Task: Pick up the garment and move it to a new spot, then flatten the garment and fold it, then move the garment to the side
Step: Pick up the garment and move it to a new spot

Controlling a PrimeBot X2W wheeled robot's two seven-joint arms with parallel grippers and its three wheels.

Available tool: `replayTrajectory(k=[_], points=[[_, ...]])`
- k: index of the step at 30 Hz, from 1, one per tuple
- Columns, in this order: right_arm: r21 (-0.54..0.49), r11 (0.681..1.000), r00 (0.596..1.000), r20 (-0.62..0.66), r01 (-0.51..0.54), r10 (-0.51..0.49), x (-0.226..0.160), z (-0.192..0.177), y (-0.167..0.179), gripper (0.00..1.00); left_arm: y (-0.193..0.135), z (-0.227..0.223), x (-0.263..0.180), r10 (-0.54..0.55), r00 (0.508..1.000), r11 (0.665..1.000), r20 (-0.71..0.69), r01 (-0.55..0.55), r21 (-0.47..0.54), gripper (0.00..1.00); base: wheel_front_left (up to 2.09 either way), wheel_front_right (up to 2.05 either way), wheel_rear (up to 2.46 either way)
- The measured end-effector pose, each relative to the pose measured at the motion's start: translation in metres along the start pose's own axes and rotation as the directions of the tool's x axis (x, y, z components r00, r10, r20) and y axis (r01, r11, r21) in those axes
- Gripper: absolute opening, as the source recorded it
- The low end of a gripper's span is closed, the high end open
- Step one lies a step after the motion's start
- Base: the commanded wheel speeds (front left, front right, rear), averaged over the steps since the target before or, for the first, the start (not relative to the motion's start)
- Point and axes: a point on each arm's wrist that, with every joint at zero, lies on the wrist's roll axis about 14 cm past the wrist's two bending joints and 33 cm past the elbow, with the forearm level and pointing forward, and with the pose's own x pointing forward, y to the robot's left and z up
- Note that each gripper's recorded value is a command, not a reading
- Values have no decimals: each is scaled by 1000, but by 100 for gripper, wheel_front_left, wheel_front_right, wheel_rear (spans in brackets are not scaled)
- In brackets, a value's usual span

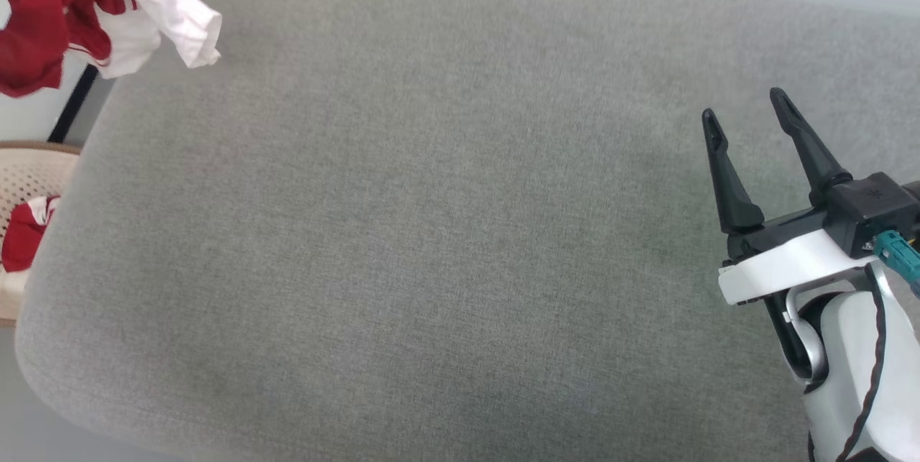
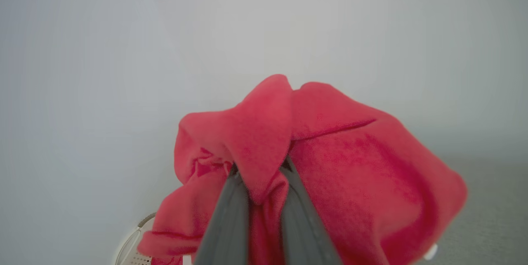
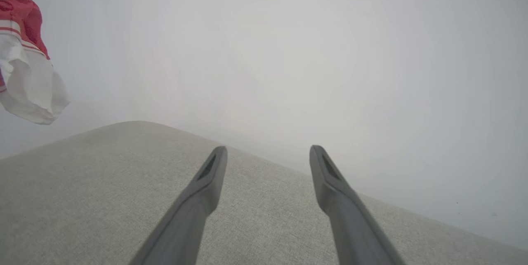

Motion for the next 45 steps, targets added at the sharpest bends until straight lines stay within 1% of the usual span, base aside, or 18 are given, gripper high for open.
replayTrajectory(k=[2, 5, 8, 11, 15, 20, 22, 25, 30, 33, 34, 38, 40, 42, 45], points=[[-2, 1000, 1000, 19, 5, -4, -2, 9, 2, 100, -2, 18, -9, -19, 999, 1000, 39, 18, 18, 0, 0, 0, 0], [-9, 1000, 999, 34, 28, -28, -10, 18, -4, 100, -12, 33, -21, -60, 996, 997, 62, 57, 50, 0, 0, 0, 0], [-16, 998, 997, 54, 63, -62, -17, 27, -13, 100, -33, 50, -29, -124, 988, 990, 94, 116, 85, 0, 0, 0, 0], [-22, 993, 992, 64, 114, -112, -28, 33, -28, 100, -59, 64, -38, -198, 973, 975, 119, 182, 128, 0, 0, 0, 0], [-25, 982, 980, 78, 186, -183, -46, 40, -48, 100, -107, 75, -50, -314, 940, 941, 134, 288, 179, 0, 0, 0, 0], [-37, 956, 953, 92, 292, -288, -74, 48, -78, 100, -173, 79, -67, -462, 878, 873, 127, 426, 238, 0, 0, 0, 0], [-47, 939, 938, 87, 340, -335, -89, 48, -91, 100, -202, 76, -74, -524, 844, 835, 112, 483, 265, 0, 0, 0, 0], [-53, 915, 914, 89, 401, -395, -108, 50, -107, 100, -246, 70, -88, -620, 780, 764, 87, 575, 293, 0, 0, 0, 0], [-65, 870, 872, 82, 488, -483, -140, 51, -128, 100, -312, 45, -111, -746, 666, 627, 2, 701, 341, 0, 0, 0, 0], [-66, 848, 850, 75, 526, -521, -155, 50, -135, 100, -350, 21, -125, -807, 586, 531, -69, 772, 350, 0, 0, 0, 0], [-66, 848, 850, 75, 526, -521, -155, 50, -135, 100, -350, 21, -125, -807, 586, 531, -69, 772, 350, 0, 0, 0, 0], [-71, 823, 826, 61, 564, -561, -170, 46, -143, 100, -390, -27, -140, -851, 486, 409, -201, 852, 326, 0, 0, 0, 0], [-71, 813, 816, 50, 578, -576, -176, 43, -146, 100, -403, -53, -145, -854, 445, 363, -269, 881, 303, 0, 0, 0, 0], [-69, 804, 807, 43, 591, -589, -181, 40, -148, 100, -412, -81, -149, -849, 408, 327, -336, 905, 273, 0, 0, 0, 0], [-65, 798, 800, 29, 600, -599, -184, 36, -149, 100, -417, -125, -150, -816, 368, 295, -446, 929, 225, 0, 0, 0, 0]])
